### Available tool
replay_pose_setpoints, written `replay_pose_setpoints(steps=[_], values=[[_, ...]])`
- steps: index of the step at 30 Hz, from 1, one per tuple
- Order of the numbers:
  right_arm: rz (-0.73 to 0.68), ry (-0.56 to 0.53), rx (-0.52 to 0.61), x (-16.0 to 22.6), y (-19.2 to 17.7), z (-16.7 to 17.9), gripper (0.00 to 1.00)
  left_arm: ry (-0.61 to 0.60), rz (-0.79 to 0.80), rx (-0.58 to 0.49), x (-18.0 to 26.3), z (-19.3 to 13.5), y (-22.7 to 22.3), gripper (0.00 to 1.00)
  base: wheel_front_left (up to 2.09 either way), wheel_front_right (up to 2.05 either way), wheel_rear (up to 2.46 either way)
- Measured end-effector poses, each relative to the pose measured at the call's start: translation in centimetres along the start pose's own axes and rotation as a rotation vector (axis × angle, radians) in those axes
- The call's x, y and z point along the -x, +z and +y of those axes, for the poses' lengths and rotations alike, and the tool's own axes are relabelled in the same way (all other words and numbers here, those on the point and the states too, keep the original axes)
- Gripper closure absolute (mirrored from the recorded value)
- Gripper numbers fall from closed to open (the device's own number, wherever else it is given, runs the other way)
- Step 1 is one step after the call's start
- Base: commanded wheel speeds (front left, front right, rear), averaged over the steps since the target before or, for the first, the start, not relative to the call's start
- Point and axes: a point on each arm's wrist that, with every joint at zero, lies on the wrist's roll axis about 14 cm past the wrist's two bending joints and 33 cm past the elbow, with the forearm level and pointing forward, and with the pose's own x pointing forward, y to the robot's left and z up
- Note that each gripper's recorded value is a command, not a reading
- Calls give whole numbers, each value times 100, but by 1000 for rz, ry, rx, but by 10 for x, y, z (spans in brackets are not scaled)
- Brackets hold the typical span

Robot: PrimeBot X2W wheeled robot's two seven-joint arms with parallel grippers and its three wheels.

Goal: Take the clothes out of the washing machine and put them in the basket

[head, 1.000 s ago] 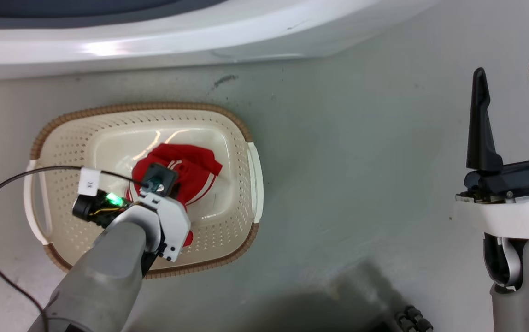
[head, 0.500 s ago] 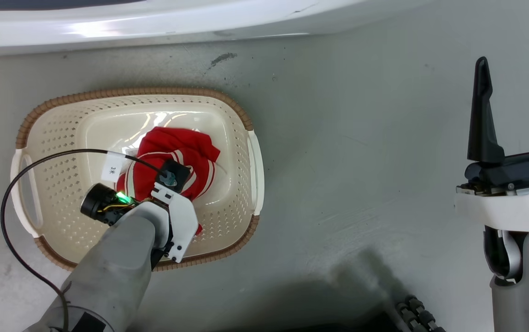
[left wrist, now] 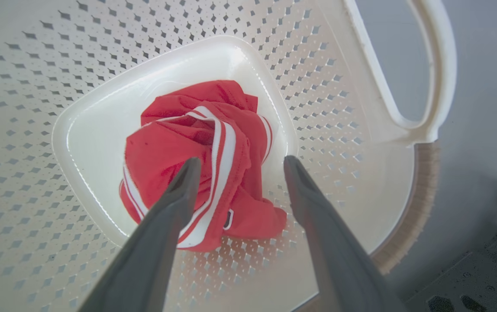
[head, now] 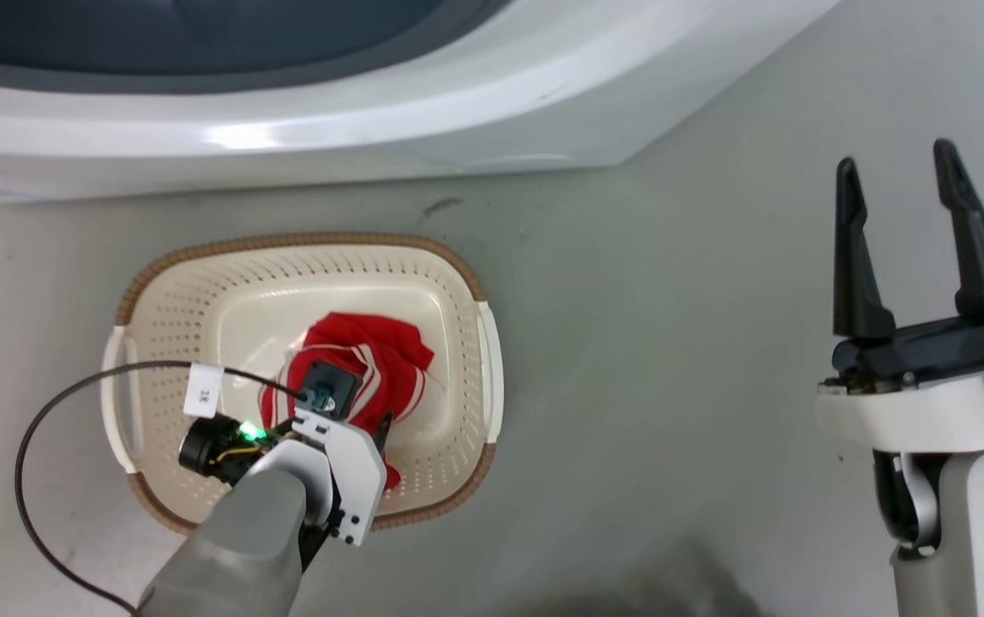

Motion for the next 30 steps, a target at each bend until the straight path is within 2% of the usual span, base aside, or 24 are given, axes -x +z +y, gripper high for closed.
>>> replay_pose_setpoints(steps=[6,12,18,30], values=[[-39,9,-5,14,25,5,0,37,-114,14,27,1,24,0,0,0,0],[-76,25,-6,31,48,12,0,102,-352,50,63,7,85,0,0,0,0],[-114,30,-7,43,67,15,0,171,-550,63,105,17,124,0,0,0,0],[-137,14,-7,58,80,10,0,261,-881,27,171,42,218,0,0,0,0]])
